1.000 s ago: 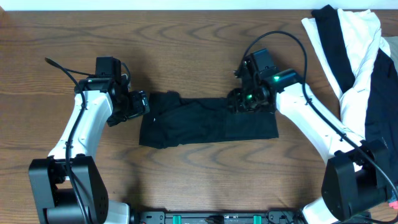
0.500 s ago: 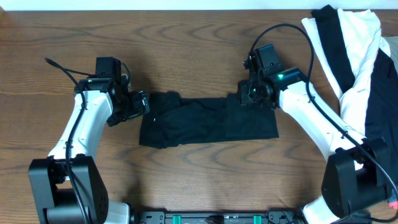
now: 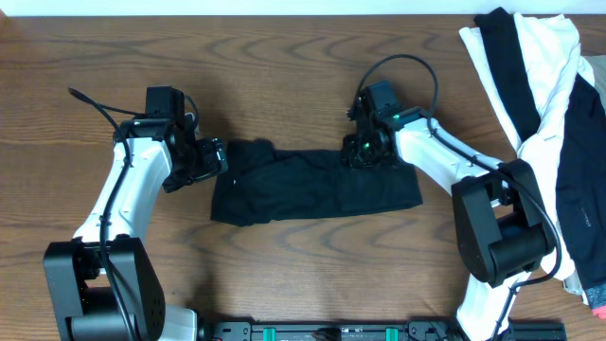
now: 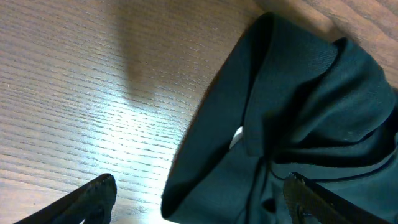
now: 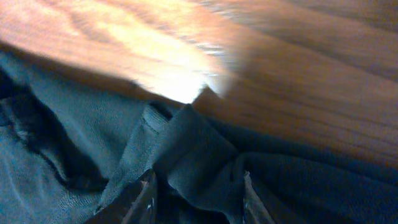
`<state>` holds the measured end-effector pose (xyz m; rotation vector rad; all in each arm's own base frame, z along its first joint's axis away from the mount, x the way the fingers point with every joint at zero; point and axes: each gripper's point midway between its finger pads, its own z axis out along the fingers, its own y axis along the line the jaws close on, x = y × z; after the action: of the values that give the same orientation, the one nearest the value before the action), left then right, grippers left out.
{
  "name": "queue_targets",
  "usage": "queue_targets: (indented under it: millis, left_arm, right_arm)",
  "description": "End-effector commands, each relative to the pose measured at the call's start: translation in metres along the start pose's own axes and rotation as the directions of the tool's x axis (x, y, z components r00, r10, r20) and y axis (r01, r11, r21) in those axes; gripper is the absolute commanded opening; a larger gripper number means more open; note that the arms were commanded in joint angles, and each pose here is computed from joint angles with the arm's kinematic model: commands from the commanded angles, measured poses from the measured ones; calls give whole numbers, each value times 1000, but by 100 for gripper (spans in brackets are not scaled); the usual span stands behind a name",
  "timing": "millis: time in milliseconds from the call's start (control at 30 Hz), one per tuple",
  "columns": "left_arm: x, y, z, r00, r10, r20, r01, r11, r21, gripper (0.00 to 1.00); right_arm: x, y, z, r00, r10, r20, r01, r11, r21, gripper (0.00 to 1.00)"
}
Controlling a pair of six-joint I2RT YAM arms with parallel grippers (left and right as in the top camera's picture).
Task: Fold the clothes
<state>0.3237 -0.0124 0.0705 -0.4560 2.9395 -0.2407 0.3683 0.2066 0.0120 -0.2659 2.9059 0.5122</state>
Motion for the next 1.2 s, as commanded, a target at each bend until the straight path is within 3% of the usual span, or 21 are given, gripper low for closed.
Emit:
queue_targets:
  millis: [0,300,667,867,1167]
  left_arm:
    - [6,1,5,1000,-9,-21,9,1000,-3,88]
    - [6,1,5,1000,-9,-22,9,1000,-3,92]
    - [3,0,5,1000,-3,-11,3,1000,0,98]
    - [5,-20,13,993,116,-34,-111,986,122,98]
    - [28,-23,54,968,158,-195,-120,974,192,98]
  right_arm:
    - [2,23,1,997,-80,-14,78,994,-81,43]
    - [-8,9,-13,998,-51,24,52,997,-53,47]
    - [-30,2,-129,971,-28,239,31,999,-9,53]
    - [-2,-20,-139,987,2,162,-21,994,112,55]
    - [6,-26,-137,991,12,131,-30,990,140,55]
